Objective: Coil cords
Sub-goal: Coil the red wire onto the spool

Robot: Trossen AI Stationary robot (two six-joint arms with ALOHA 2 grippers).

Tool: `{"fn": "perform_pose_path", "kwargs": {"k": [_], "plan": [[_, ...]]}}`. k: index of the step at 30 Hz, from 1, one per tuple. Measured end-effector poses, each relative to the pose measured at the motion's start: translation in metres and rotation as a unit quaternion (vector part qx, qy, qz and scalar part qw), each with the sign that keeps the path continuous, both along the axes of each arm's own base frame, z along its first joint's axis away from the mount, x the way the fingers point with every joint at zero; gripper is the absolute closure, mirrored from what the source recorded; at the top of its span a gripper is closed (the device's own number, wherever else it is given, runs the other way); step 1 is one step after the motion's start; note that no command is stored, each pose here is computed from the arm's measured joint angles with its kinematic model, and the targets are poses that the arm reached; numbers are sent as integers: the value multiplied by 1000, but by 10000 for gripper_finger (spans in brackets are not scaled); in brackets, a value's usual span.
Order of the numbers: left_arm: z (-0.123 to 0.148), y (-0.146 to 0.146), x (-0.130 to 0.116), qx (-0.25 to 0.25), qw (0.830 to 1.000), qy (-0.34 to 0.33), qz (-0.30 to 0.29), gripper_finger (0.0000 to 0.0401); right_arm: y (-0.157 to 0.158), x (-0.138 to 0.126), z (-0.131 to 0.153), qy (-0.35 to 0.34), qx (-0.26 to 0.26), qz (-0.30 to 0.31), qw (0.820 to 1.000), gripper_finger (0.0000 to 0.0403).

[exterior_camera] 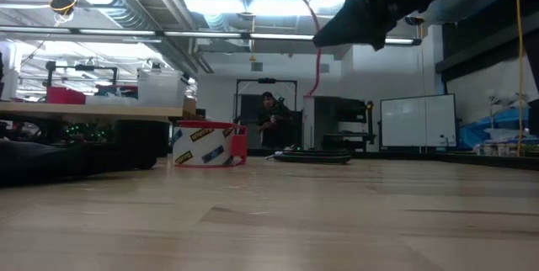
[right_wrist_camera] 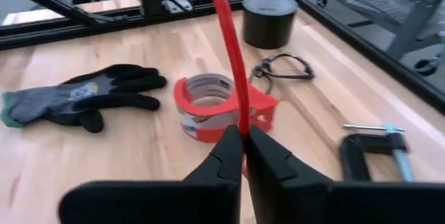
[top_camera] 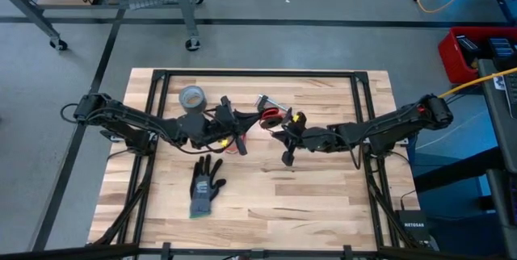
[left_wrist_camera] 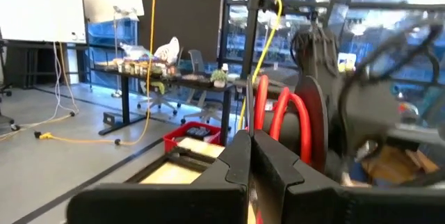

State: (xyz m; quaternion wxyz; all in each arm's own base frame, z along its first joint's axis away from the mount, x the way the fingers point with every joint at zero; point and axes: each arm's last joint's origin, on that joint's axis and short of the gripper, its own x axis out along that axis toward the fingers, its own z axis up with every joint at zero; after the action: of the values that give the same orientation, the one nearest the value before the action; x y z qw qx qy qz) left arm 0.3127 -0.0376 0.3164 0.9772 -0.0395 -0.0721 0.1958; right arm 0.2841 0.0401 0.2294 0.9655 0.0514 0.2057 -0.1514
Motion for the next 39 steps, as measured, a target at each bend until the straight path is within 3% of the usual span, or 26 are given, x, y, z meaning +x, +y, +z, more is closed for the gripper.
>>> {"fn": "perform_pose_path", "kwargs": {"k": [18,30,39], "plan": [[-14,1,0,-3,997,68,35,401,-15,-61,26,85,-31,-86,992,398],[-26,1,-1,-35,993,110,34,401,-23,-88,32,120,-64,-127,983,398],[-31,-5,-2,-51,990,130,22,401,-27,-100,40,102,-78,-162,978,395]]}}
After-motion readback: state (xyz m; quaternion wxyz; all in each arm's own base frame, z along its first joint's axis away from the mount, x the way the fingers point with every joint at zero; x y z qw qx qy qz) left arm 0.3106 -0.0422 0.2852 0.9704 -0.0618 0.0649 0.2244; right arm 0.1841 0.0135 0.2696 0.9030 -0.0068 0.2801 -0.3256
